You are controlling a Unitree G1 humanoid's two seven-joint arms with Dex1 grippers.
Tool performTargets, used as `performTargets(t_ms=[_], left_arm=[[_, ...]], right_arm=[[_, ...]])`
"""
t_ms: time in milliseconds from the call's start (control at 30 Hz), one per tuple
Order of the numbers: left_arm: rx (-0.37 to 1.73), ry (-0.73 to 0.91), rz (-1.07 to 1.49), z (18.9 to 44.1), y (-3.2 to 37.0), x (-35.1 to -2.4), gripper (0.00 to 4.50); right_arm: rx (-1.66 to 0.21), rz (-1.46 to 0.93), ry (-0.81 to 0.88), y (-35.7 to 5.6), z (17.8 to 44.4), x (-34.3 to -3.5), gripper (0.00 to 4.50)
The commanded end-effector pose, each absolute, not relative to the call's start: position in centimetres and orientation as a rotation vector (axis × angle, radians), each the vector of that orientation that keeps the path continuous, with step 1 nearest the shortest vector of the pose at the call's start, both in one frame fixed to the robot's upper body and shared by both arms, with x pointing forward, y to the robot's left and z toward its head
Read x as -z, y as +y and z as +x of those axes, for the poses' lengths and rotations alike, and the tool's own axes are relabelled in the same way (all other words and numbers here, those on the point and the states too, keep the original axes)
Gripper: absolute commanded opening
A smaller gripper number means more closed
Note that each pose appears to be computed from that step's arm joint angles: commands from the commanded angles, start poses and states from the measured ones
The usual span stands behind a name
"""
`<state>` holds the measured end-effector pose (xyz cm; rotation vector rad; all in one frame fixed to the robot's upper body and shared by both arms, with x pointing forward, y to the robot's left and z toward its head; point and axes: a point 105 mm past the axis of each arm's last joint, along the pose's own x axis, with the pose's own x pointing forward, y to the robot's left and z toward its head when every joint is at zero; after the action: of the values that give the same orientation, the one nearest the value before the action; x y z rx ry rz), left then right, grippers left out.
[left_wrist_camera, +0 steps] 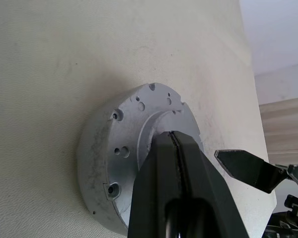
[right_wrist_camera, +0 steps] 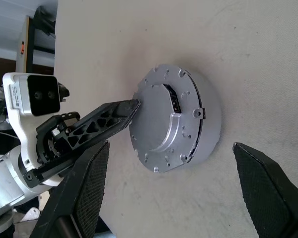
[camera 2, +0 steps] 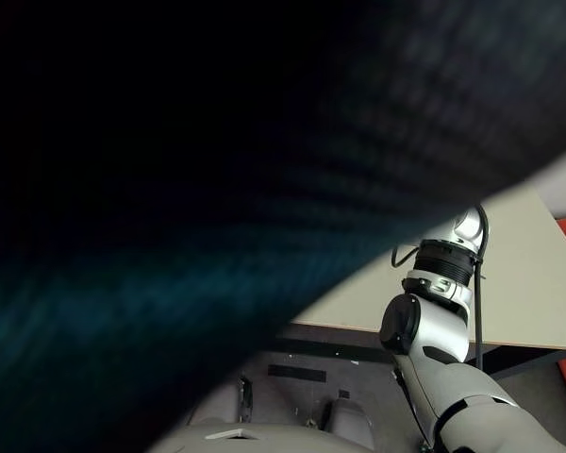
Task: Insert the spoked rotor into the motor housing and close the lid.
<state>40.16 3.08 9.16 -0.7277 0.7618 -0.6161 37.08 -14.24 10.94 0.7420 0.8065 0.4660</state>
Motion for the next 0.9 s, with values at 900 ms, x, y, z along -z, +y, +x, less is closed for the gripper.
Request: performTargets(t_ms=[900], left_arm=[[0.603, 0.748, -0.703, 40.2, 3.8, -9.5, 0.00]], right_arm=[[-0.488, 0.831, 0.819, -8.3, 37.0, -6.5, 4.49]])
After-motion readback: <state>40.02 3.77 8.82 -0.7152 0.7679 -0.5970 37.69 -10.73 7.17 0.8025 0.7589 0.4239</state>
